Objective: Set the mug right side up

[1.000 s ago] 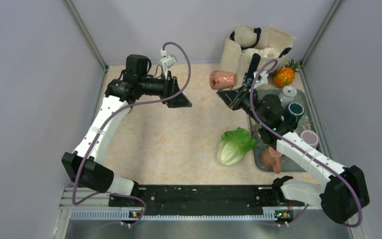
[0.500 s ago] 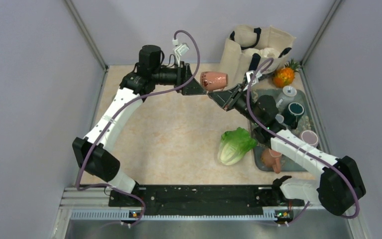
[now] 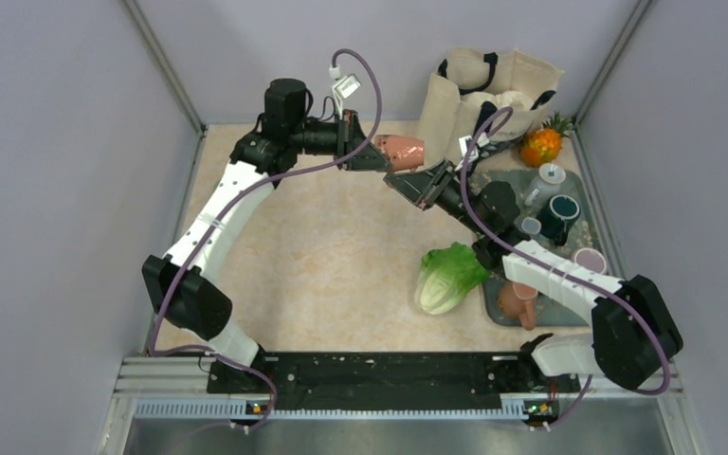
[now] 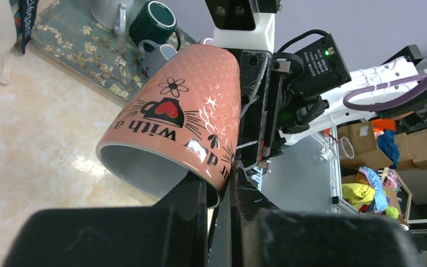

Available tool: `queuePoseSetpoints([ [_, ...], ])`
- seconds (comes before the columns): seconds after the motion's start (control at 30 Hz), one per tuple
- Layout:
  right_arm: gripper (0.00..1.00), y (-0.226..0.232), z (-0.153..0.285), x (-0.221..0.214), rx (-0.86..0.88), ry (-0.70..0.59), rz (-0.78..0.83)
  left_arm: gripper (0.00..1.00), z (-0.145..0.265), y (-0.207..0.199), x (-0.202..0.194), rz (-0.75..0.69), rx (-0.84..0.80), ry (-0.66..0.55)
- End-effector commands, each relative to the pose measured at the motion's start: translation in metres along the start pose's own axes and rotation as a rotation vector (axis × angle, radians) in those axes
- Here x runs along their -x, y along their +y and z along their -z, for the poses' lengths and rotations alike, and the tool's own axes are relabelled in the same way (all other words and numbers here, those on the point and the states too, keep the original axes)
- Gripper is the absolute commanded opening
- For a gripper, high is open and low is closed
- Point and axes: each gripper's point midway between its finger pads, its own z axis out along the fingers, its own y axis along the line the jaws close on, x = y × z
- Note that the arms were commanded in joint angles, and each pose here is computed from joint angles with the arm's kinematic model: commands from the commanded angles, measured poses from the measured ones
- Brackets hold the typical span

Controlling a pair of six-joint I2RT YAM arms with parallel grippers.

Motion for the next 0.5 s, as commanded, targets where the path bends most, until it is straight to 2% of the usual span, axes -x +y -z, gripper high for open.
queuePoseSetpoints([
  [0.0, 0.2, 0.017, -0.014, -0.001, 0.07, 0.011, 0.045, 0.0, 0.0, -0.017, 0.006, -0.086, 0.016, -0.018],
  [0.07, 0.49, 0.0, -0.014, -0.006, 0.001, 0.023, 0.051, 0.0, 0.009, -0.004, 0.004, -0.17, 0.125, -0.015],
  [0.13, 0.71, -0.018, -0.012, -0.012, -0.072, 0.044, 0.068, 0.0, 0.022, 0.017, 0.004, -0.259, 0.278, -0.003],
  [0.17, 0.86, -0.027, -0.011, -0.014, -0.109, 0.052, 0.077, 0.0, 0.031, 0.03, 0.003, -0.317, 0.368, 0.01],
  [0.2, 0.94, -0.037, -0.009, -0.019, -0.152, 0.068, 0.084, 0.0, 0.04, 0.043, 0.001, -0.36, 0.445, 0.03],
  [0.33, 0.99, -0.06, -0.001, -0.033, -0.237, 0.136, 0.127, 0.0, 0.08, 0.082, -0.013, -0.42, 0.701, 0.127],
  [0.47, 0.99, -0.071, 0.006, -0.04, -0.297, 0.2, 0.173, 0.0, 0.123, 0.127, -0.049, -0.416, 0.874, 0.326],
])
